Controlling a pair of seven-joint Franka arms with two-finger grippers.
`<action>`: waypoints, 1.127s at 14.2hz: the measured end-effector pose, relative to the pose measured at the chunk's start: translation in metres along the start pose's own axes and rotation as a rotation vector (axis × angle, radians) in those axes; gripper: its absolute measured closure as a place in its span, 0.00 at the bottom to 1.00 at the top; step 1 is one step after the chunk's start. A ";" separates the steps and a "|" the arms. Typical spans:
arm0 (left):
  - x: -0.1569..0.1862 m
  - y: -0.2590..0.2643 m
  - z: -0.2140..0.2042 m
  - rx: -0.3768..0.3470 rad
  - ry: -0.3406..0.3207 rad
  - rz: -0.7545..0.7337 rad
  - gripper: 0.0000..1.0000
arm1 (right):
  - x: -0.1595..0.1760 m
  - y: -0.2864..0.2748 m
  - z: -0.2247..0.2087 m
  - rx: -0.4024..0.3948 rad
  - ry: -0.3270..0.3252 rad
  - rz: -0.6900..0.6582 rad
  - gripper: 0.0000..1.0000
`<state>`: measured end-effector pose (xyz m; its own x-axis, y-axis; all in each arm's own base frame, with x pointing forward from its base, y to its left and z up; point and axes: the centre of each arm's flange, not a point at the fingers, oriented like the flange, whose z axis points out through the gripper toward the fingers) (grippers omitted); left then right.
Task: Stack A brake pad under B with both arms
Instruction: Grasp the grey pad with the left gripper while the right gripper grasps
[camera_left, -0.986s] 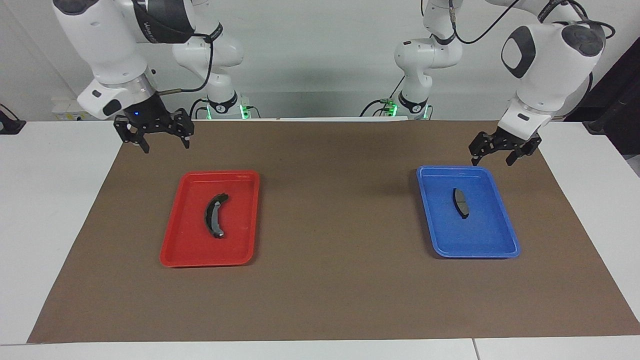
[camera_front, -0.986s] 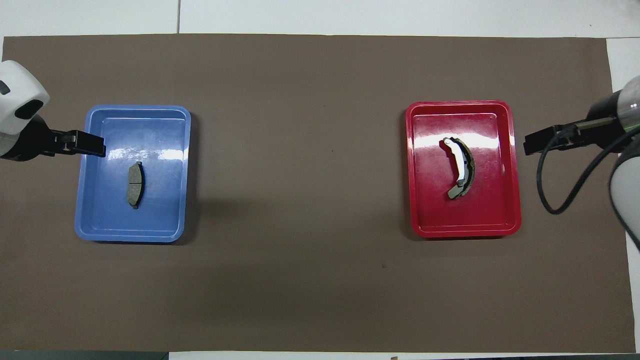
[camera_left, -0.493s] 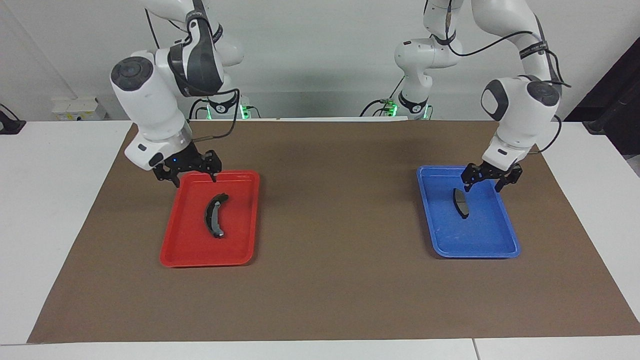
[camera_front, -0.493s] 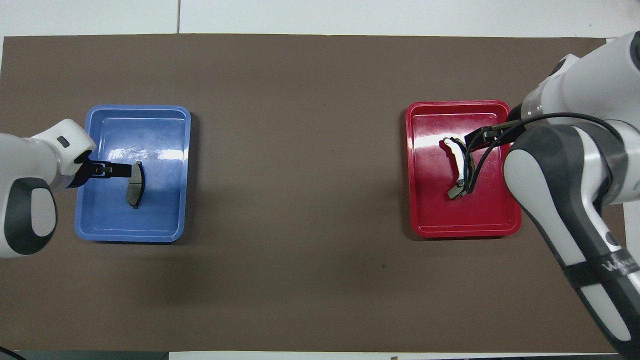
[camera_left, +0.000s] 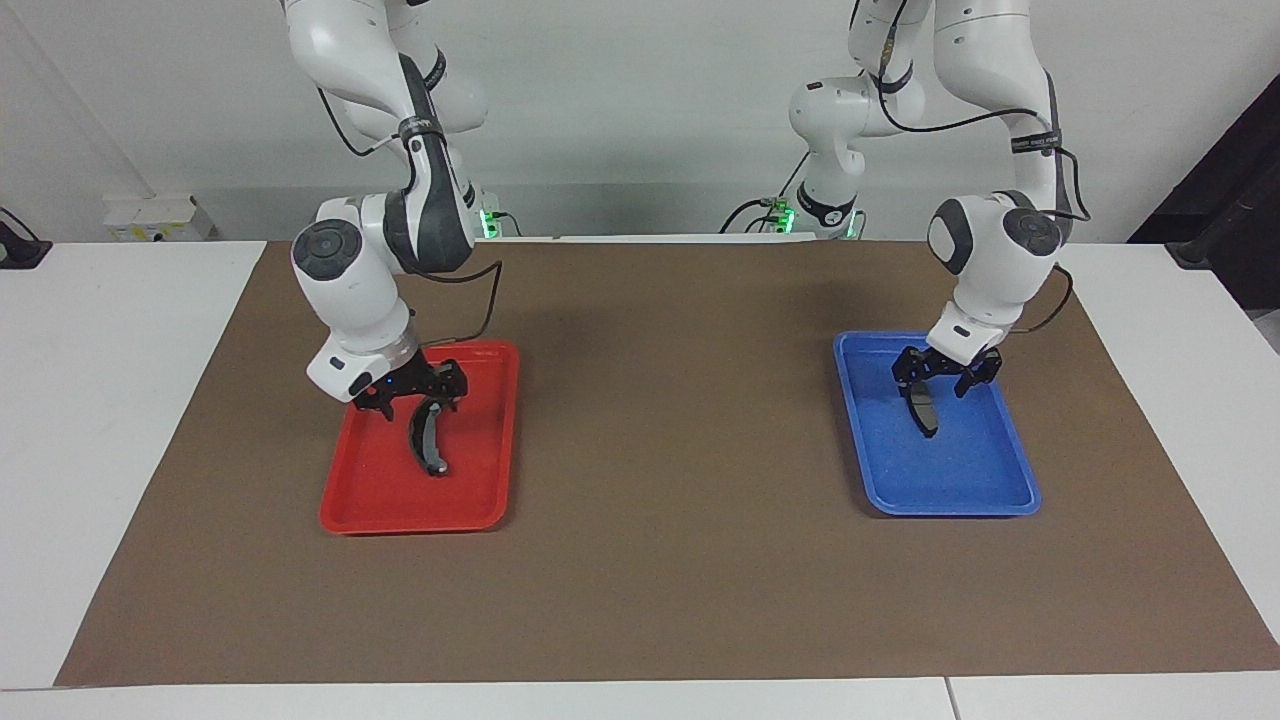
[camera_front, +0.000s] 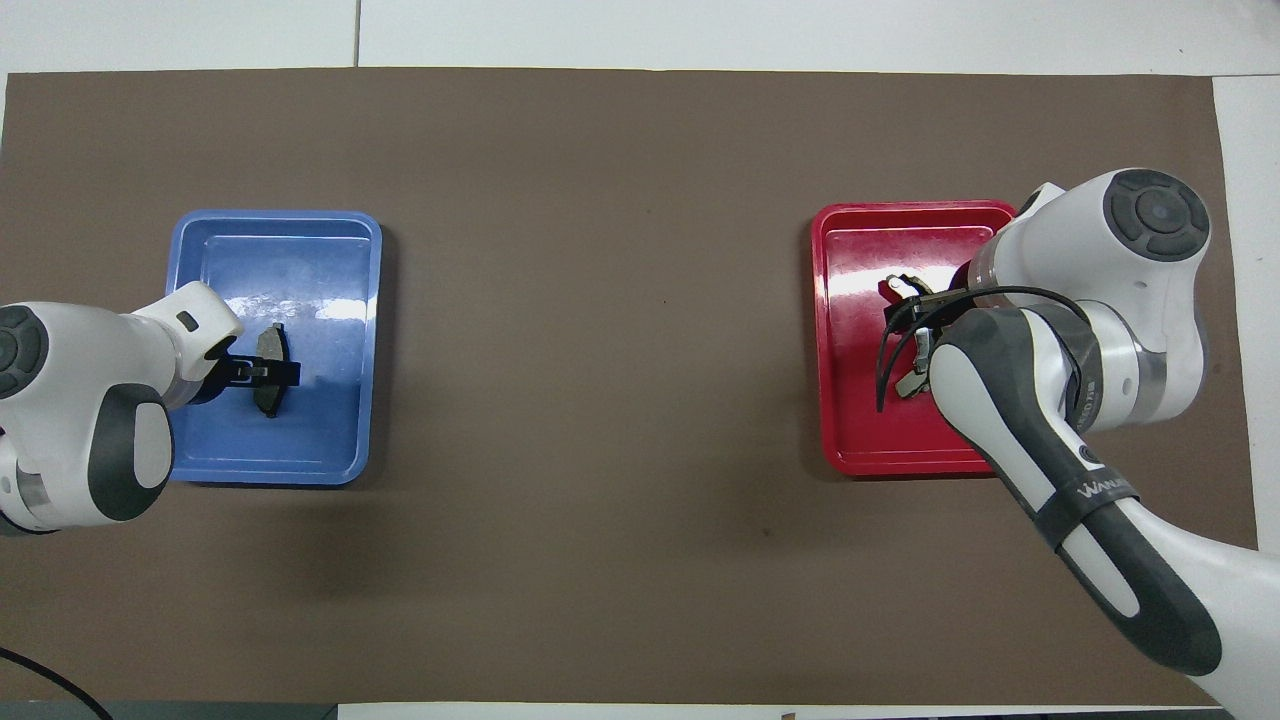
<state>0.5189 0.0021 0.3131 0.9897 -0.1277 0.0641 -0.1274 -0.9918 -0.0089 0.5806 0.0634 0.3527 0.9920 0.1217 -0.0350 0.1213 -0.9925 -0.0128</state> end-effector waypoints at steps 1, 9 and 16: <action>0.000 0.000 0.004 -0.001 -0.007 -0.002 0.03 | 0.000 0.001 0.007 0.000 -0.009 0.004 0.01; 0.002 0.003 0.022 -0.002 -0.010 -0.019 0.22 | 0.000 0.006 0.044 -0.001 -0.053 0.062 0.10; 0.003 0.003 0.017 -0.001 -0.002 -0.020 0.54 | -0.003 0.012 0.049 -0.005 -0.063 0.070 0.26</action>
<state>0.5224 -0.0007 0.2964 0.9922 -0.1080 0.0621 -0.1078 -0.9942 -0.0070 0.5770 0.0518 0.3041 0.9938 0.0519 -0.0986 0.0518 -0.9987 -0.0031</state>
